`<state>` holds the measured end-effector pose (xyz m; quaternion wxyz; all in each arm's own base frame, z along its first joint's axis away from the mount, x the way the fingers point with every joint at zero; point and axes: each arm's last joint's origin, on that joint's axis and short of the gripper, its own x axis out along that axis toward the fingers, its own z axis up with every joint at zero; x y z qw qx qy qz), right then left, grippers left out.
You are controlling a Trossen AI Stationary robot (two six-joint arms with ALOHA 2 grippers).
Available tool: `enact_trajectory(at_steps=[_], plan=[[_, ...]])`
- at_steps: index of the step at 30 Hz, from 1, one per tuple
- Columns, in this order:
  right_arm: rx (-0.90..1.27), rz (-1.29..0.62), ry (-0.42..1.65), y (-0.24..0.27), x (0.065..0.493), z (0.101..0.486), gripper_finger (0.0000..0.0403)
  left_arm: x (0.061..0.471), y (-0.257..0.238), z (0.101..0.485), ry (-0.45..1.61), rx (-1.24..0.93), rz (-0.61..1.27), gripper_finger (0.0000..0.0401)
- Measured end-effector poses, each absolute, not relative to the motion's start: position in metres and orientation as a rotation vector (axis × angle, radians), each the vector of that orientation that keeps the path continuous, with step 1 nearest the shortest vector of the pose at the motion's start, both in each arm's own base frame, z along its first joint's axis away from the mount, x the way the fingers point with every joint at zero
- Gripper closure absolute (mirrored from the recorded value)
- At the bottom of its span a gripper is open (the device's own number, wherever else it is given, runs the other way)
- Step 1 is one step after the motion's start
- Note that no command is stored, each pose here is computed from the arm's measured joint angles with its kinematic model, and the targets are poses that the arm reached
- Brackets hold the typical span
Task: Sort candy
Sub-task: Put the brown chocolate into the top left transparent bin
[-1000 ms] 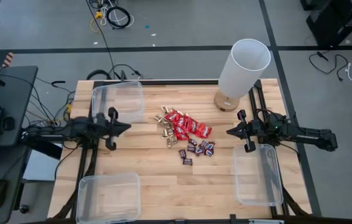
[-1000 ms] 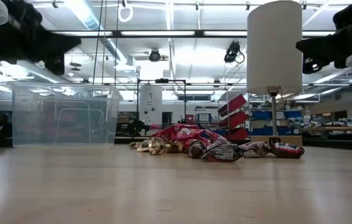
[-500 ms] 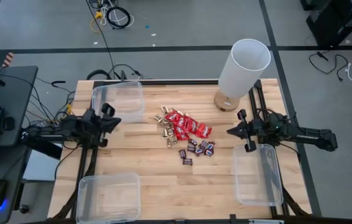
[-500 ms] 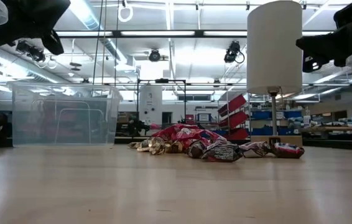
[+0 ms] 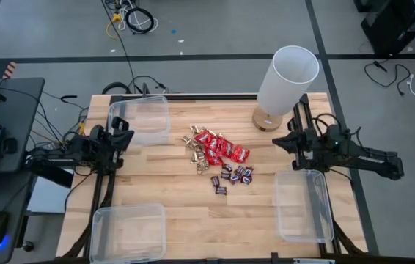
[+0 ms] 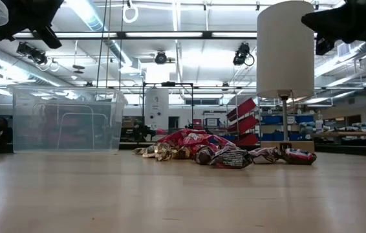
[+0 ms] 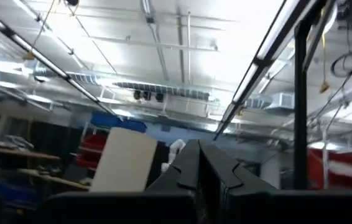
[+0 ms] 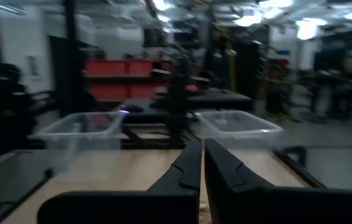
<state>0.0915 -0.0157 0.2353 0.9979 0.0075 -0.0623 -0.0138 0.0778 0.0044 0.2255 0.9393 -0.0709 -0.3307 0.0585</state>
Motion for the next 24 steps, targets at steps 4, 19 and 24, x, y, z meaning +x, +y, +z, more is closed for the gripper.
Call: enact_trajectory(at_steps=[4,19,24], plan=[[0.024,-0.060,-0.073,-0.021,0.098,0.252,0.0394,0.078,0.005,0.230,-0.662,-0.045,0.163,0.0394],[-0.003,-0.049,0.006,-0.027,0.118,0.275,0.0394,0.133,0.005,0.274,-0.424,-0.022,0.168,0.0394],[0.008,0.034,-0.001,-0.022,0.117,0.275,0.0394,0.149,0.005,0.286,-0.380,-0.018,0.167,0.0394]])
